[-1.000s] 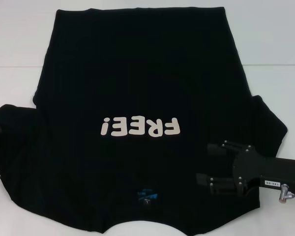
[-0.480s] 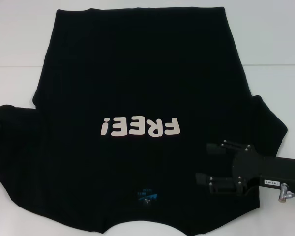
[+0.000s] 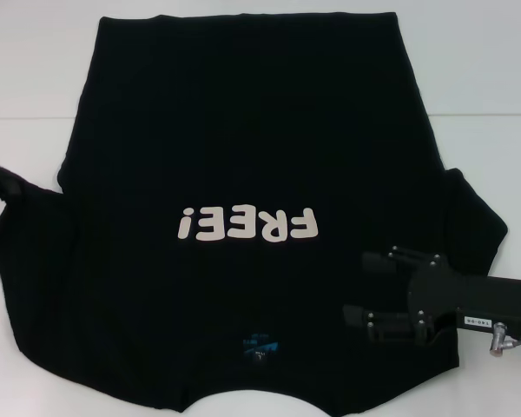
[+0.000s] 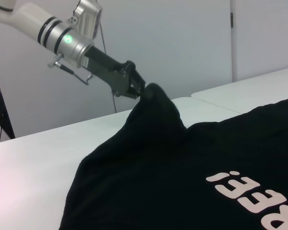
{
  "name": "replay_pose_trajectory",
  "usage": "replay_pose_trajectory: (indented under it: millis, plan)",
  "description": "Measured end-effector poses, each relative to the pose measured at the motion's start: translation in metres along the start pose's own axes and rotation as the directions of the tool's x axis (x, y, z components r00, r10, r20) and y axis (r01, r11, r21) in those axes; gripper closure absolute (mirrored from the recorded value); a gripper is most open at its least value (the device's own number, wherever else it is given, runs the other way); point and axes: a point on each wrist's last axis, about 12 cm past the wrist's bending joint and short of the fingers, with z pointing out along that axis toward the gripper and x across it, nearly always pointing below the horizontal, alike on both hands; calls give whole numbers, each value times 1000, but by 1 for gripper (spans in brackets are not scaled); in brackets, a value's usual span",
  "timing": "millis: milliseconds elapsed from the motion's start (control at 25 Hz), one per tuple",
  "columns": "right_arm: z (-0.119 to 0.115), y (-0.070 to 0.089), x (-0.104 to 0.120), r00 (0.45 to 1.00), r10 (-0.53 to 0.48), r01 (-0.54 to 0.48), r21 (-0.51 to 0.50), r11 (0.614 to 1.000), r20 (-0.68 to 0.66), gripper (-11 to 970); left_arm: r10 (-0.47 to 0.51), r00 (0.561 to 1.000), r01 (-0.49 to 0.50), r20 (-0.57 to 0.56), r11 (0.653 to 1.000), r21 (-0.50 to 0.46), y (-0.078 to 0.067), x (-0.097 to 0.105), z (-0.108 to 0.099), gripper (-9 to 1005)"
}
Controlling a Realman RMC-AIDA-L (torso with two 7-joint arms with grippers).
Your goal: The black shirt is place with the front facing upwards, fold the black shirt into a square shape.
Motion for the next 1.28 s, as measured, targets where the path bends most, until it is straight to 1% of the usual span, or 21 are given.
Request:
replay_pose_trajectory:
  millis: [160, 320, 600, 760, 840, 960, 1080, 1120, 1160, 1200, 1240, 1280]
  plan:
    - [0, 0, 0, 1000, 1, -1, -1, 1000, 0, 44, 18, 999, -17, -35, 999, 28, -12, 0, 6, 981]
    - [0, 0, 0, 1000, 1, -1, -1, 1000, 0, 44, 28, 998, -25, -59, 999, 43, -21, 3, 15, 981]
    - [1, 0, 0, 1000, 0, 0, -2, 1000, 1, 44, 10, 995, 0, -103, 996, 93, -34, 17, 34, 980]
    - [1, 0, 0, 1000, 0, 0, -2, 1000, 0, 44, -29, 988, 51, -149, 988, 144, -41, 28, 48, 879]
    - [1, 0, 0, 1000, 0, 0, -2, 1000, 1, 44, -37, 987, 64, -158, 984, 169, -44, 32, 51, 829]
    - [1, 0, 0, 1000, 1, -1, -2, 1000, 0, 43, -30, 988, 62, -154, 977, 206, -46, 34, 51, 754]
    - [1, 0, 0, 1000, 1, -1, -2, 1000, 0, 43, -1, 990, 40, -139, 961, 274, -47, 37, 46, 678]
    - [1, 0, 0, 1000, 1, -1, -2, 1000, 0, 43, 13, 992, 26, -129, 954, 297, -46, 38, 44, 653]
    - [1, 0, 0, 1000, 1, -1, -2, 1000, 1, 43, 48, 993, -9, -110, 943, 332, -46, 39, 40, 628]
    - [1, 0, 0, 1000, 1, -1, -1, 1000, 1, 43, 84, 993, -46, -88, 931, 363, -45, 40, 36, 580]
    - [1, 0, 0, 1000, 4, -4, -2, 1000, 2, 43, 143, 988, -109, -56, 910, 400, -45, 42, 31, 532]
    - [1, 1, 0, 1000, 6, -6, -2, 1000, 3, 43, 233, 972, -212, 8, 867, 452, -43, 47, 24, 483]
